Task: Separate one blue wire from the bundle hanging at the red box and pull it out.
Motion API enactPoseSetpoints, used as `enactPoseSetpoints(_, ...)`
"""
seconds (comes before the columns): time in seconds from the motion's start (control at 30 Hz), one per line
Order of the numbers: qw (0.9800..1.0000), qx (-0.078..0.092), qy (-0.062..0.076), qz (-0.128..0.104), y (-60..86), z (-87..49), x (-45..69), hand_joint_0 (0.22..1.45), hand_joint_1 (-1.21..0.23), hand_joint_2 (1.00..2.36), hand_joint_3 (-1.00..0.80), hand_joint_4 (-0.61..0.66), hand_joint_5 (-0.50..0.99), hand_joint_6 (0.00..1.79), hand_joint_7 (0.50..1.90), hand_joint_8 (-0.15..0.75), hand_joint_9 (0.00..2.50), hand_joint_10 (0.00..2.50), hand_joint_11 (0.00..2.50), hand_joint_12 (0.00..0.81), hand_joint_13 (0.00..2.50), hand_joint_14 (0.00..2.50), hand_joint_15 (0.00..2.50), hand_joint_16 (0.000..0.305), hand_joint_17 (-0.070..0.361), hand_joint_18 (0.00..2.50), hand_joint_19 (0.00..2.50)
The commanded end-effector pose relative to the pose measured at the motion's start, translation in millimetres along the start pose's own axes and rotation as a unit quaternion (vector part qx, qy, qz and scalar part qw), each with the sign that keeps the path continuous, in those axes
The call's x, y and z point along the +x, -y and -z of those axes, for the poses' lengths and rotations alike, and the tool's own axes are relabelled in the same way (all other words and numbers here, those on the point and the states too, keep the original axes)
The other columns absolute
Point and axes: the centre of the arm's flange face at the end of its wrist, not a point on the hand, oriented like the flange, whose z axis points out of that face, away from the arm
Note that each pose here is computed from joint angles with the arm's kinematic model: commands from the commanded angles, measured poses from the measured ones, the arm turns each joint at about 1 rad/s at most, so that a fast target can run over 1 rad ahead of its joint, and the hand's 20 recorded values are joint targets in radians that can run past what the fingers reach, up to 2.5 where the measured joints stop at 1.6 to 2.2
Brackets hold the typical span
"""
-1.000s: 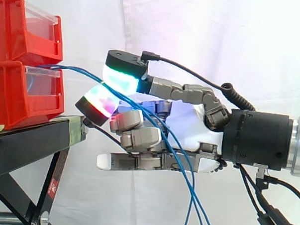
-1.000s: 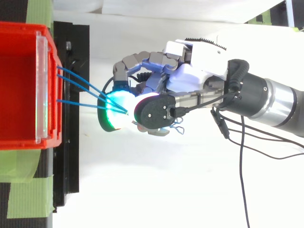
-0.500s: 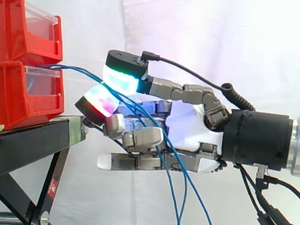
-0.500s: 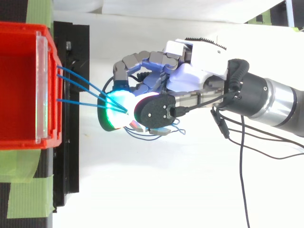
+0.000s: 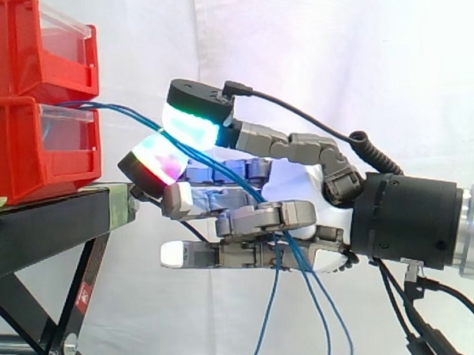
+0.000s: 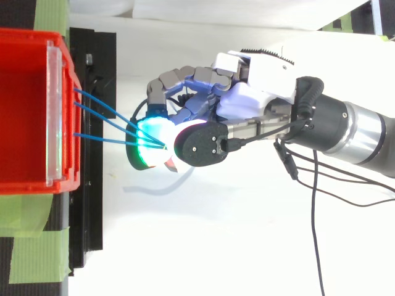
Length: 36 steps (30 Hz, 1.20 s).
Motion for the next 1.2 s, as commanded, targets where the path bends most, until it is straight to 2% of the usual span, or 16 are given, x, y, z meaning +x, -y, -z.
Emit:
enactPoseSetpoints(0.0,1.0000,0.000,0.000,0.000,0.0,0.0,0.0,0.64,-0.70,1.03,-0.09,0.17,-0.20,0.81,1.10,0.337,0.94,0.01,1.37,0.305,1.27,1.96,0.74,0.050,0.113,0.71,0.80)
enactPoseSetpoints(0.17,1.0000,0.000,0.001,-0.001,-0.2,-0.1,-0.9,0.65,-0.70,1.03,-0.09,0.18,-0.20,0.81,1.09,0.333,0.96,0.01,1.39,0.303,1.24,2.05,0.74,0.049,0.110,0.79,0.95)
enactPoseSetpoints(0.47,1.0000,0.000,0.001,0.005,-0.4,-0.2,-1.7,0.65,-0.70,1.03,-0.09,0.18,-0.20,0.81,1.10,0.328,0.98,0.01,1.39,0.307,1.23,2.08,0.74,0.049,0.111,0.79,0.93)
enactPoseSetpoints(0.5,0.9990,0.001,-0.003,0.045,-2.7,-0.3,-2.2,0.65,-0.70,1.03,-0.09,0.17,-0.20,0.81,1.09,0.330,0.98,0.01,1.40,0.305,1.23,2.07,0.76,0.050,0.111,0.79,0.93)
enactPoseSetpoints(0.57,0.9981,-0.003,-0.003,0.061,-7.4,-1.1,-1.9,0.65,-0.70,1.03,-0.09,0.17,-0.20,0.81,1.08,0.329,0.97,0.01,1.40,0.303,1.23,2.06,0.74,0.049,0.110,0.78,0.93)
enactPoseSetpoints(0.6,0.9965,-0.010,-0.004,0.083,-17.4,-2.6,-1.2,0.65,-0.70,1.03,-0.09,0.17,-0.20,0.81,1.09,0.334,0.98,0.01,1.39,0.303,1.23,2.06,0.74,0.049,0.111,0.78,0.93)
enactPoseSetpoints(0.67,0.9948,-0.014,-0.003,0.101,-24.5,-3.3,-1.7,0.65,-0.70,1.03,-0.10,0.17,-0.20,0.81,1.09,0.330,0.98,0.01,1.38,0.304,1.23,2.04,0.76,0.049,0.111,0.78,0.92)
enactPoseSetpoints(0.73,0.9913,-0.019,-0.001,0.130,-39.2,-4.1,-2.4,0.65,-0.70,1.03,-0.09,0.17,-0.20,0.81,1.09,0.329,0.97,0.01,1.39,0.311,1.23,2.03,0.76,0.050,0.112,0.77,0.91)
enactPoseSetpoints(0.77,0.9889,-0.017,-0.001,0.148,-45.2,-3.4,-3.9,0.65,-0.70,1.03,-0.09,0.17,-0.20,0.81,1.09,0.329,0.97,0.01,1.39,0.311,1.23,2.03,0.76,0.050,0.111,0.77,0.91)
enactPoseSetpoints(0.8,0.9889,-0.017,-0.001,0.148,-45.2,-3.4,-3.9,0.65,-0.70,1.03,-0.09,0.17,-0.20,0.81,1.09,0.334,0.97,0.01,1.38,0.308,1.23,2.03,0.74,0.049,0.111,0.77,0.91)
enactPoseSetpoints(0.83,0.9879,-0.014,-0.003,0.155,-48.0,-2.8,-4.2,0.65,-0.70,1.03,-0.10,0.17,-0.20,0.81,1.09,0.329,0.97,0.01,1.38,0.305,1.23,2.02,0.76,0.049,0.111,0.77,0.92)
enactPoseSetpoints(0.87,0.9855,-0.009,-0.008,0.169,-54.1,-1.4,-5.0,0.65,-0.70,1.03,-0.09,0.17,-0.20,0.81,1.09,0.330,0.97,0.01,1.39,0.305,1.23,2.02,0.76,0.050,0.112,0.77,0.91)
enactPoseSetpoints(0.9,0.9845,-0.006,-0.009,0.175,-55.9,-0.7,-5.4,0.65,-0.70,1.03,-0.10,0.17,-0.20,0.81,1.08,0.329,0.97,0.01,1.39,0.305,1.23,2.02,0.76,0.050,0.112,0.77,0.91)
enactPoseSetpoints(1.0,0.9799,0.014,-0.018,0.198,-65.1,4.3,-8.7,0.65,-0.70,1.03,-0.09,0.17,-0.20,0.81,1.10,0.330,0.97,0.01,1.38,0.306,1.23,2.00,0.78,0.050,0.112,0.76,0.91)
enactPoseSetpoints(1.07,0.9789,0.020,-0.017,0.203,-67.9,6.3,-10.8,0.65,-0.70,1.03,-0.09,0.17,-0.20,0.81,1.09,0.330,0.97,0.01,1.39,0.305,1.23,2.00,0.77,0.050,0.111,0.76,0.91)
enactPoseSetpoints(1.17,0.9786,0.022,-0.015,0.204,-72.1,6.7,-12.1,0.65,-0.71,1.03,-0.09,0.17,-0.20,0.80,1.09,0.329,0.99,0.01,1.47,0.313,1.23,1.99,0.77,0.050,0.112,0.76,0.90)
